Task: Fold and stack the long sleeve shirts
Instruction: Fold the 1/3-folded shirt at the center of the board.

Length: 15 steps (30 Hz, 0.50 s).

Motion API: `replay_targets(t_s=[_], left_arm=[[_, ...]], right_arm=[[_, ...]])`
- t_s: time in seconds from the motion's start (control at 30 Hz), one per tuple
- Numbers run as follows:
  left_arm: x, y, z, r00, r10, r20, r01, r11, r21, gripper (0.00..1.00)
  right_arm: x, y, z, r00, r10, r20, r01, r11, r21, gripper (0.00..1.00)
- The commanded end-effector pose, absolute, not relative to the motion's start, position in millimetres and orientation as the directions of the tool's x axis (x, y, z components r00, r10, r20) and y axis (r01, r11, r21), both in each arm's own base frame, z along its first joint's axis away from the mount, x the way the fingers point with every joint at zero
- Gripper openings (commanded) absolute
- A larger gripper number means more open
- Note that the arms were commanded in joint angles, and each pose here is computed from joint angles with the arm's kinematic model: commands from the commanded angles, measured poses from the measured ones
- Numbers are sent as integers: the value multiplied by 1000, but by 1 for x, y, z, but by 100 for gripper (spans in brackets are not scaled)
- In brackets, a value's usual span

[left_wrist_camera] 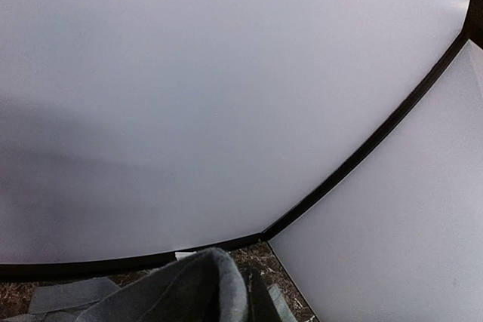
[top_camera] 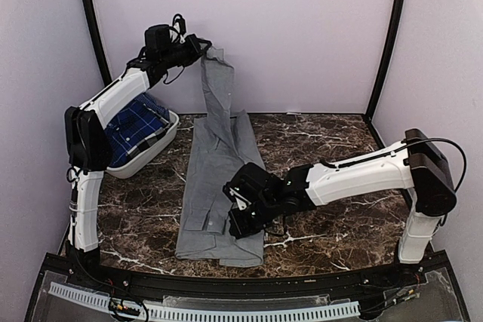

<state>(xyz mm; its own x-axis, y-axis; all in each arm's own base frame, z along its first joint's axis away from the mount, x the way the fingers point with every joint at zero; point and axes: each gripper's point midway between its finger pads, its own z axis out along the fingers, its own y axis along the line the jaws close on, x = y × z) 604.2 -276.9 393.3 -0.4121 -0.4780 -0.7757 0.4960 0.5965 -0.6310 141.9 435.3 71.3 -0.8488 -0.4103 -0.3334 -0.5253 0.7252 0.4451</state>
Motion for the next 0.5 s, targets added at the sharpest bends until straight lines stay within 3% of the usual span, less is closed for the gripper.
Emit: replay_targets(t_s=[0.0,0.47], left_arm=[[578,-267,458,-327,-506,-798,571,568,-594,0],[564,-254,486,-265,-491,-830,588,600,-543,0]], right_arm=[[134,445,85,-830,-415,-374,-556,678,482,0],[127,425,74,-840,-408,-357,-540,692,479,0]])
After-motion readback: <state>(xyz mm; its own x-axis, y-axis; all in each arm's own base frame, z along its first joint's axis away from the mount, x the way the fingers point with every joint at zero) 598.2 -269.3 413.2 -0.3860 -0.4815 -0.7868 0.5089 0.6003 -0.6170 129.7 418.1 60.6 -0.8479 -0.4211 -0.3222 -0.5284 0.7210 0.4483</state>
